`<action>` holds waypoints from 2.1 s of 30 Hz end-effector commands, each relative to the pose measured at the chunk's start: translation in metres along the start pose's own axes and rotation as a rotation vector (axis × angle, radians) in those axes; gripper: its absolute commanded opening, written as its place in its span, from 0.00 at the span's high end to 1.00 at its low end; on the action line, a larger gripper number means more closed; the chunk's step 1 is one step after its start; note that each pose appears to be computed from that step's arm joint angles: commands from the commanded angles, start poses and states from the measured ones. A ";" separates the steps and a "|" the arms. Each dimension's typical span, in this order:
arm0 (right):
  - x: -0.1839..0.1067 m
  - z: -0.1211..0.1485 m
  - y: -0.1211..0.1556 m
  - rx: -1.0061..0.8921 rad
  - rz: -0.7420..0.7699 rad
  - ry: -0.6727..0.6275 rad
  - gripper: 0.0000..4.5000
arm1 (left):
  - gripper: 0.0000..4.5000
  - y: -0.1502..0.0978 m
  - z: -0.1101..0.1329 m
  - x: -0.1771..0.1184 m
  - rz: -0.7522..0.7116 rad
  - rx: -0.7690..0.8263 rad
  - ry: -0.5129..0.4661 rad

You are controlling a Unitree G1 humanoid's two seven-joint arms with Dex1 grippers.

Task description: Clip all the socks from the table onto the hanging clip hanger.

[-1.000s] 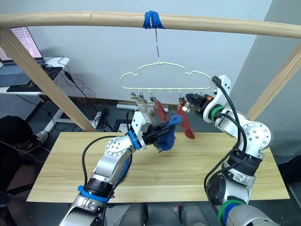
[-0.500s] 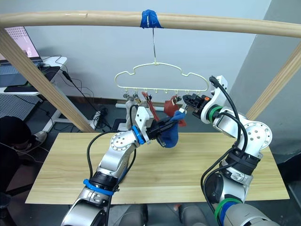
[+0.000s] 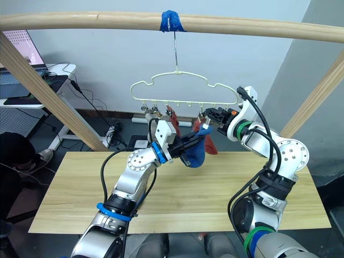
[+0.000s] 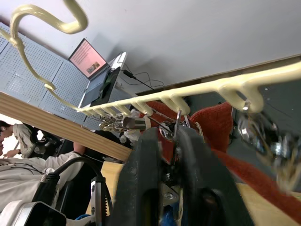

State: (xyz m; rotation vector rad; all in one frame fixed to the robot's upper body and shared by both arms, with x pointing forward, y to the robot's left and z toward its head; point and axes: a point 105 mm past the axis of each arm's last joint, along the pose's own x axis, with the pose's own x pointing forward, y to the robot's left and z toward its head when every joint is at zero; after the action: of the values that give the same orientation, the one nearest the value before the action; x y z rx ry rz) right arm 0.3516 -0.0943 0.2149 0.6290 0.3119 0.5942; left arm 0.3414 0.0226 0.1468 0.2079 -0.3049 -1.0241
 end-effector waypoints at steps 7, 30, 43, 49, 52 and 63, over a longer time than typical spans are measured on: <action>-0.017 0.016 0.005 -0.099 0.013 -0.067 0.03 | 0.86 -0.009 0.018 0.009 -0.051 0.018 -0.068; -0.055 0.011 -0.023 -0.392 -0.125 -0.165 0.00 | 0.00 -0.016 0.003 -0.040 -0.122 -0.153 0.034; -0.038 0.006 -0.027 -0.794 -0.312 -0.364 0.41 | 0.00 0.003 0.039 -0.094 -0.001 -0.480 0.190; -0.031 0.007 -0.034 -0.826 -0.390 -0.417 0.41 | 0.00 0.013 0.051 -0.096 0.112 -0.349 0.157; -0.027 0.006 -0.036 -0.831 -0.404 -0.428 0.41 | 0.00 0.004 0.057 -0.094 0.034 -0.336 0.143; -0.017 0.011 -0.042 -0.843 -0.462 -0.462 0.41 | 0.00 -0.001 0.070 -0.095 -0.033 -0.257 0.053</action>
State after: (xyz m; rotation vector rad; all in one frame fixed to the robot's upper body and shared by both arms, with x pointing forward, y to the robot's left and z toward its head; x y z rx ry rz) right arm 0.3614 -0.1349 0.1809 -0.1313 -0.1629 0.1118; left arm 0.2740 0.1039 0.1913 -0.0136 -0.0832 -1.0634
